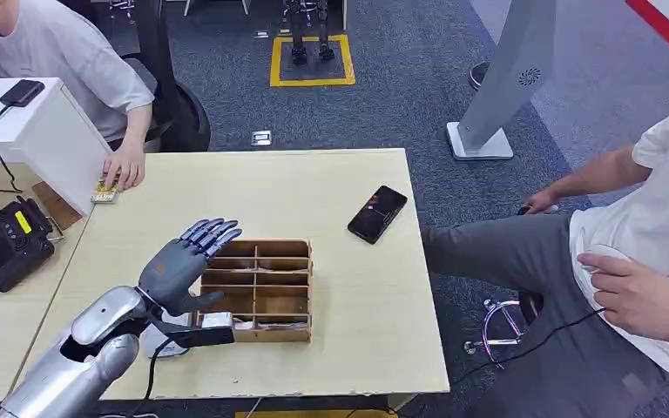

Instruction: Pass the card to the sensor for recognition and then transmit it.

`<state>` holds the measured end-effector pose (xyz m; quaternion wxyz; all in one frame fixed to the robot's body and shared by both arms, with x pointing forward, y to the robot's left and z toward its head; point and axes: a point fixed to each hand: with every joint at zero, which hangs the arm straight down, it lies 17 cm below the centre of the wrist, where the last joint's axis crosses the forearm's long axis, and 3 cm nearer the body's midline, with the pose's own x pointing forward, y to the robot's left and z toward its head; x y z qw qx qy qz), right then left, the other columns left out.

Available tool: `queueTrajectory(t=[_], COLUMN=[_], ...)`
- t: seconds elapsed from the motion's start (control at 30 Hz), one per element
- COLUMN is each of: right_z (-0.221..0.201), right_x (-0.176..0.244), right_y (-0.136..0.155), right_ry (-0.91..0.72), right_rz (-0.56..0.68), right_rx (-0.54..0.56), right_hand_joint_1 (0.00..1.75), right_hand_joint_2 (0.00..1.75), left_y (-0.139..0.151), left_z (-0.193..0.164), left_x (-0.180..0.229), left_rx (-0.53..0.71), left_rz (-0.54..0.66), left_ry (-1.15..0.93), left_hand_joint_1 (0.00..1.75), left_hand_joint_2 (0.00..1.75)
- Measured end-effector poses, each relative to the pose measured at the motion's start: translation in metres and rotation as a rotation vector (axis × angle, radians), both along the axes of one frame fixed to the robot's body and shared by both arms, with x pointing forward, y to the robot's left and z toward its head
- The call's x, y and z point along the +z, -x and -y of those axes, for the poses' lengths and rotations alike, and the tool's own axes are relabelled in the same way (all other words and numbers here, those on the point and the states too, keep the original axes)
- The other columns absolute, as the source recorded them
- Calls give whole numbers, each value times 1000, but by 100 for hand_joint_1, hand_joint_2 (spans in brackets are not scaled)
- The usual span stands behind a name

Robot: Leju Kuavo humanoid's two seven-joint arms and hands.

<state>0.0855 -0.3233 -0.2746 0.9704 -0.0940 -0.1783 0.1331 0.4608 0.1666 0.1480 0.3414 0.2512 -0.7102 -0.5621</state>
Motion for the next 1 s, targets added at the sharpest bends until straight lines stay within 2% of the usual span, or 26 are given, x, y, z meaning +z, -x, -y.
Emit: queueTrajectory(t=[0.33,0.37,0.4,0.43,1.0], right_z=[0,1,1,1,1], right_x=[0,0,0,0,0], right_y=[0,0,0,0,0], right_ry=[1,2,1,1,1], right_rz=[-2,-2,-2,-1,3], right_rx=[-2,-3,-4,-4,-6], right_hand_joint_1=[0,0,0,0,0], right_hand_joint_2=[175,175,175,175,175], left_y=[-1,-1,-1,-1,-5], left_z=[-1,-1,-1,-1,-3], left_x=[-1,0,0,0,1], left_rx=[5,5,5,4,8], left_rz=[0,1,1,0,-15], left_ry=[-1,-1,-1,-1,-6], left_hand_joint_1=[0,44,147,175,175], left_hand_joint_2=[175,175,175,175,175])
